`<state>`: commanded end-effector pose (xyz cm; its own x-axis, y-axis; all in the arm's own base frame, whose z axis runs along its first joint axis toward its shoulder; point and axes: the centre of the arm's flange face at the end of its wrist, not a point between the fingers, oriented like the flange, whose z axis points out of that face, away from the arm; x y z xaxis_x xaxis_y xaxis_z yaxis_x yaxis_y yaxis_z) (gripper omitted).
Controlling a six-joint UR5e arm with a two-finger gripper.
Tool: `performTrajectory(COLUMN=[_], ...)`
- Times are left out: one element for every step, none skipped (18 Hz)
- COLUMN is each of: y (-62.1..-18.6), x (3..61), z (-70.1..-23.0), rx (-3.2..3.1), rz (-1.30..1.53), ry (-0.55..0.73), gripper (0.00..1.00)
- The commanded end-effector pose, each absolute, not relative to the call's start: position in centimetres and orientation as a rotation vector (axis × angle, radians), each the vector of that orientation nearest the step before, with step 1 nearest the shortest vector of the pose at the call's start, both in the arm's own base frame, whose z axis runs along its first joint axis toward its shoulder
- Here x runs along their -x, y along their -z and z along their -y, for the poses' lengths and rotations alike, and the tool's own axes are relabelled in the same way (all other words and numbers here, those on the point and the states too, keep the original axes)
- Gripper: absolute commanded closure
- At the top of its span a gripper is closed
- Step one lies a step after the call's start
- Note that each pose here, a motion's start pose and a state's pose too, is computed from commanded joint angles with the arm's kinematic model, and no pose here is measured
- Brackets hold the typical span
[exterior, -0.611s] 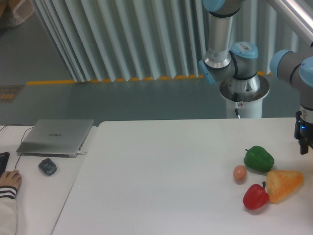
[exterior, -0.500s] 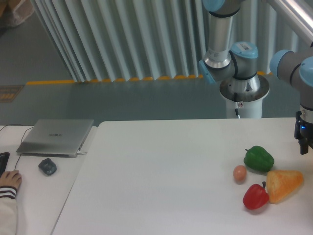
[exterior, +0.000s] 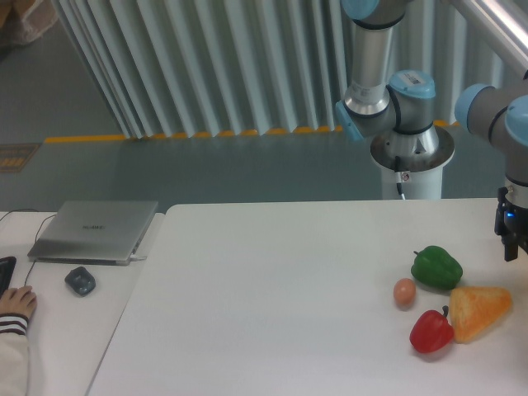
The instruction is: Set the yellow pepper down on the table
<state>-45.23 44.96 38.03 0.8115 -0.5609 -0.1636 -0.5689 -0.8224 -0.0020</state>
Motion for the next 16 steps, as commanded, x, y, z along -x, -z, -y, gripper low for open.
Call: performTrajectory(y=[-37.9, -37.9, -38.0, -37.9, -37.8, -37.8, -37.7, -37.6, -37.2, -36.9, -36.4, -36.6, -36.8, -37.0, -37.1, -37.1], x=[45.2, 45.1, 45.2, 45.2, 45.1, 45.1, 45.1, 45.0, 44.9, 44.9, 44.9, 45.1, 45.1, 45.2, 45.3, 45.4], z=[-44.9, -45.0, -45.0, -44.9, -45.0, -45.0, -45.1, -45.2, -45.2, -45.3, -45.1, -45.0, -45.0, -44.9, -44.9, -44.9], rx=[2.943, 2.943, 2.944, 2.945, 2.946, 2.946, 2.942, 2.925, 2.905, 2.892, 2.884, 2.884, 2.89, 2.895, 2.899, 2.902], rz=[-0.918, -0.918, -0.906, -0.902, -0.902, -0.902, -0.899, -0.898, -0.89, -0.885, -0.879, -0.879, -0.875, -0.875, -0.873, -0.867], ry=[-0.24, -0.242, -0.246, -0.241, -0.238, -0.238, -0.236, -0.235, -0.241, -0.284, -0.317, -0.325, -0.33, -0.335, -0.34, -0.341], gripper=[0.0, 0.0, 0.0, 0.0, 0.0, 0.0, 0.0, 0.0, 0.0, 0.0, 0.0, 0.0, 0.0, 0.0, 0.0, 0.0])
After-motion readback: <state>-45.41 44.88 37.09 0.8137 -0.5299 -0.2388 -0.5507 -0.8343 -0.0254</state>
